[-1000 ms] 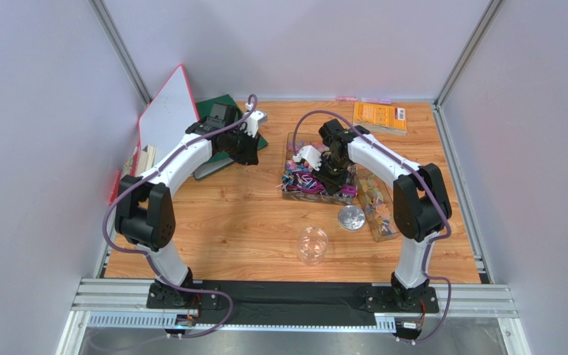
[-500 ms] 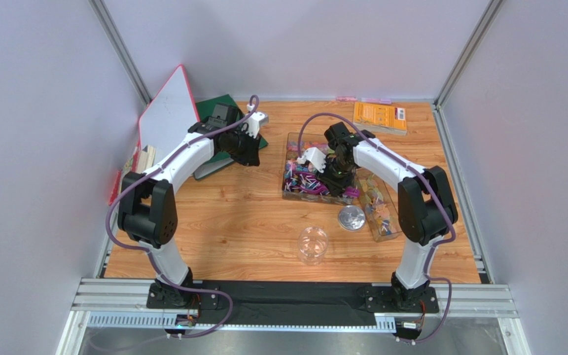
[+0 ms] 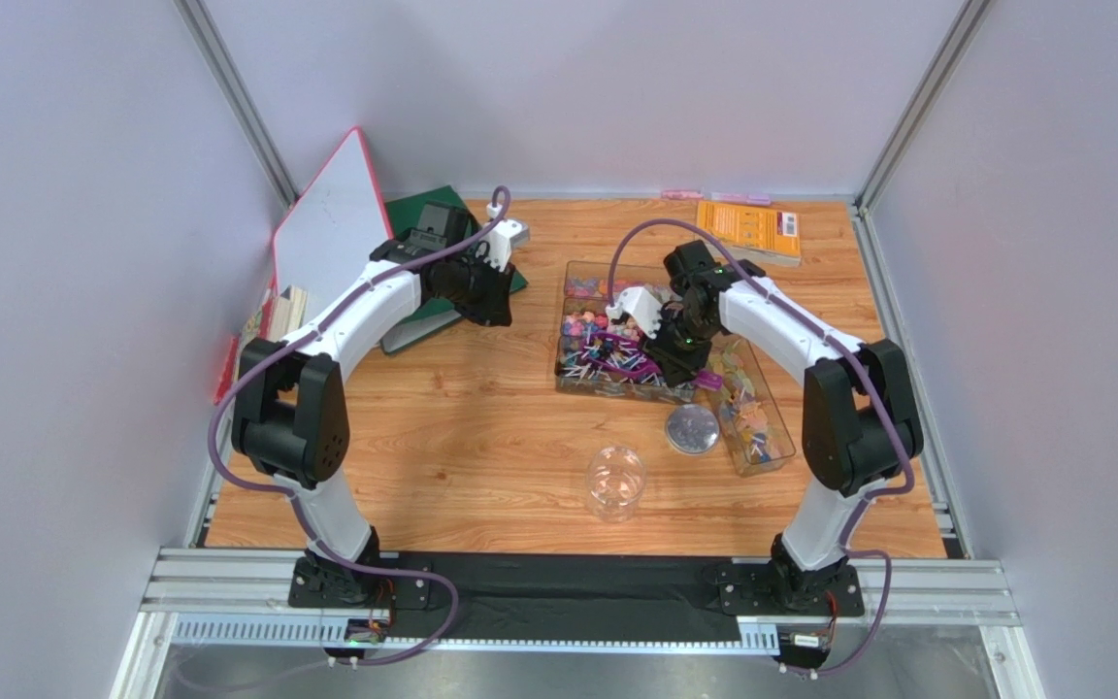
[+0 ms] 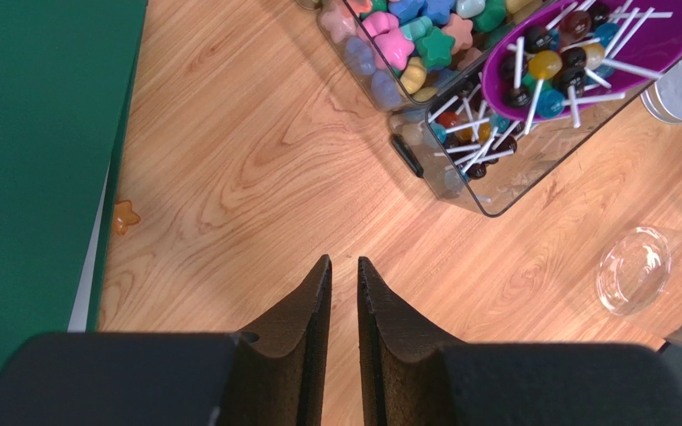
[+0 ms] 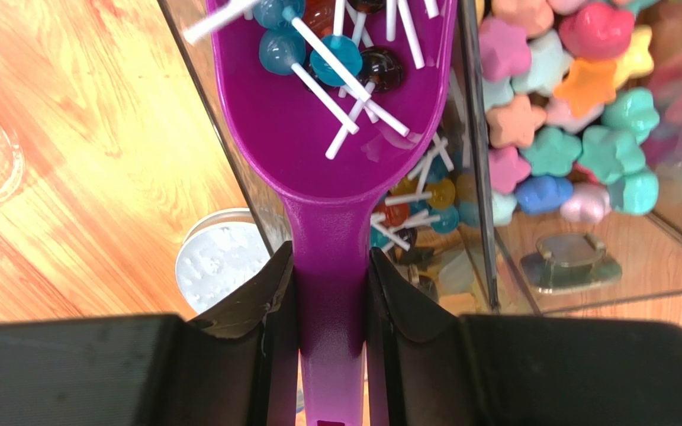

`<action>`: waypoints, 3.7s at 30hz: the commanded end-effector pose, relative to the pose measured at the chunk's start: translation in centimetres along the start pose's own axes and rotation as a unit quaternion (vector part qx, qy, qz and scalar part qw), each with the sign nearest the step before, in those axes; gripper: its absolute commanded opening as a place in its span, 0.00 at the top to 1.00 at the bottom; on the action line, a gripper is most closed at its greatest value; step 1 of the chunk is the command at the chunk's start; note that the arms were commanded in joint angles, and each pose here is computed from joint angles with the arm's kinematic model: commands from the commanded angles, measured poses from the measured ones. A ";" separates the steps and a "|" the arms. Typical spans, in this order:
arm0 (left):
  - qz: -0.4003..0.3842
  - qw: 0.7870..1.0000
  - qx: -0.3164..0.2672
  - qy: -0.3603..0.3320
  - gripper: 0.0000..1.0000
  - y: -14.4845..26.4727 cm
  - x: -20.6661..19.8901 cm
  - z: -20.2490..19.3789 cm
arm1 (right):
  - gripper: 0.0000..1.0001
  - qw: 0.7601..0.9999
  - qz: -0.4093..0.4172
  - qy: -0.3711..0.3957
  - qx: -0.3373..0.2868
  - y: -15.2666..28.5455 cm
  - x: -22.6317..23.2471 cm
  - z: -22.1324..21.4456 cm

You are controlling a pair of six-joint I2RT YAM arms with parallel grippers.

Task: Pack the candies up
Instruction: Scoop the fake candies from the storage box, then place the fake candies in the packing bottle.

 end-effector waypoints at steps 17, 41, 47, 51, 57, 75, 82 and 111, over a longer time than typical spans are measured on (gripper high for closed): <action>0.031 0.996 -0.045 -0.074 0.46 4.8 -0.5 3.9 | 1.00 0.968 -0.003 0.053 -0.244 6.9 3.6 -1.1; -0.061 0.997 -0.043 -0.005 0.00 5.2 -4.9 -2.0 | 1.00 0.978 -0.005 0.208 0.031 14.3 11.9 -10.5; -0.019 0.999 -0.032 0.014 0.00 5.4 -4.4 -2.0 | 1.00 0.969 -0.011 0.236 0.072 13.5 12.3 -10.7; 0.007 1.000 -0.024 0.005 0.00 5.5 -4.1 -1.9 | 1.00 0.964 -0.019 0.248 0.094 13.5 12.4 -10.4; 0.022 0.999 -0.023 -0.007 0.00 6.1 -4.1 -1.9 | 1.00 0.953 -0.031 0.269 0.134 13.2 12.7 -9.8; 0.043 0.999 -0.014 0.003 0.00 6.3 -3.7 -1.6 | 1.00 0.921 -0.124 0.312 0.196 13.2 13.4 -8.5; 0.062 0.998 -0.014 -0.002 0.01 6.5 -3.4 -1.6 | 1.00 0.909 -0.140 0.332 0.210 13.3 13.9 -8.5; 0.082 0.996 -0.036 -0.006 0.01 7.5 -3.6 -1.1 | 1.00 0.868 -0.192 0.371 0.269 14.4 15.1 -7.5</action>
Point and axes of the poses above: each gripper's point midway between its finger pads, its own y axis back along the fingers, its own x axis along the line the jaws close on, z = x × y, the point moved 9 cm from there along y, back along the fingers, and after that the axes turned 8 degrees about -y, right-handed, at the moved point
